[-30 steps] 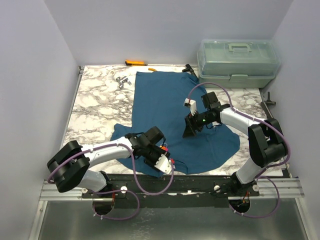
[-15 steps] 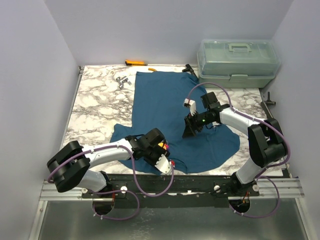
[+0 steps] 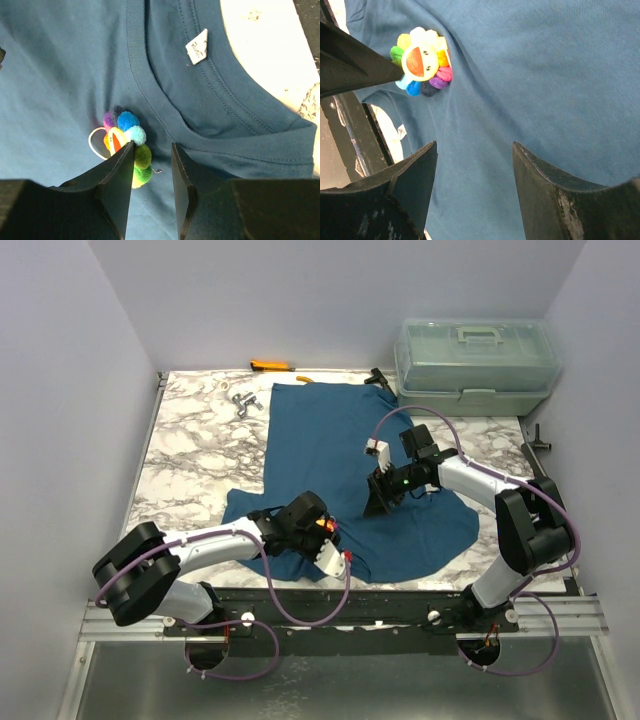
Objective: Remove the brooch from the garment
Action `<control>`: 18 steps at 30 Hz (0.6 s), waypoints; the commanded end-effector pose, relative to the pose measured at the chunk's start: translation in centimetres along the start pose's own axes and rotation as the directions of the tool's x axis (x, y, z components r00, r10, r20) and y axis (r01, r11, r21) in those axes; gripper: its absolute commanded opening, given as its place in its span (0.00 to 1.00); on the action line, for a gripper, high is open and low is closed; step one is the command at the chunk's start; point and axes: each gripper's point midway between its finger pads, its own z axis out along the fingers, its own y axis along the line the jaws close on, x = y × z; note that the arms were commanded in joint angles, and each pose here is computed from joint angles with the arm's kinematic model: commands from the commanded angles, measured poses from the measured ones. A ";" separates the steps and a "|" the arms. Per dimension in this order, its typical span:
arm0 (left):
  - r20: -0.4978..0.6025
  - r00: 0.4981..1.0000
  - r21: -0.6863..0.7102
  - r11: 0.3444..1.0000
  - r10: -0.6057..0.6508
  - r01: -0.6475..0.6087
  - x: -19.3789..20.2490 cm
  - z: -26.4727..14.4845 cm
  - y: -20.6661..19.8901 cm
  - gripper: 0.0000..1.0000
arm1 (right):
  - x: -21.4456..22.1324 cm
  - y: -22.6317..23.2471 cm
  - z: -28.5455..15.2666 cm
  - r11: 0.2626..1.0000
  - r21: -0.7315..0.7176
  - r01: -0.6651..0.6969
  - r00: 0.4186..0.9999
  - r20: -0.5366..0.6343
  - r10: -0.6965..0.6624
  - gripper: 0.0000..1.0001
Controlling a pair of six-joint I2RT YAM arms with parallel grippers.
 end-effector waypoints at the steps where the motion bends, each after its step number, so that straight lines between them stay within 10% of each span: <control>1: 0.016 0.999 -0.094 0.994 -0.046 0.047 -0.5 -0.9 2.6 0.36 | -1.0 0.5 -0.3 0.999 -0.010 0.039 0.999 0.013 -0.039 0.65; 18: 0.011 0.988 -0.197 0.968 -0.155 0.154 0.7 -2.2 5.8 0.35 | -0.9 0.8 -0.3 0.998 -0.013 0.056 0.998 0.005 -0.056 0.65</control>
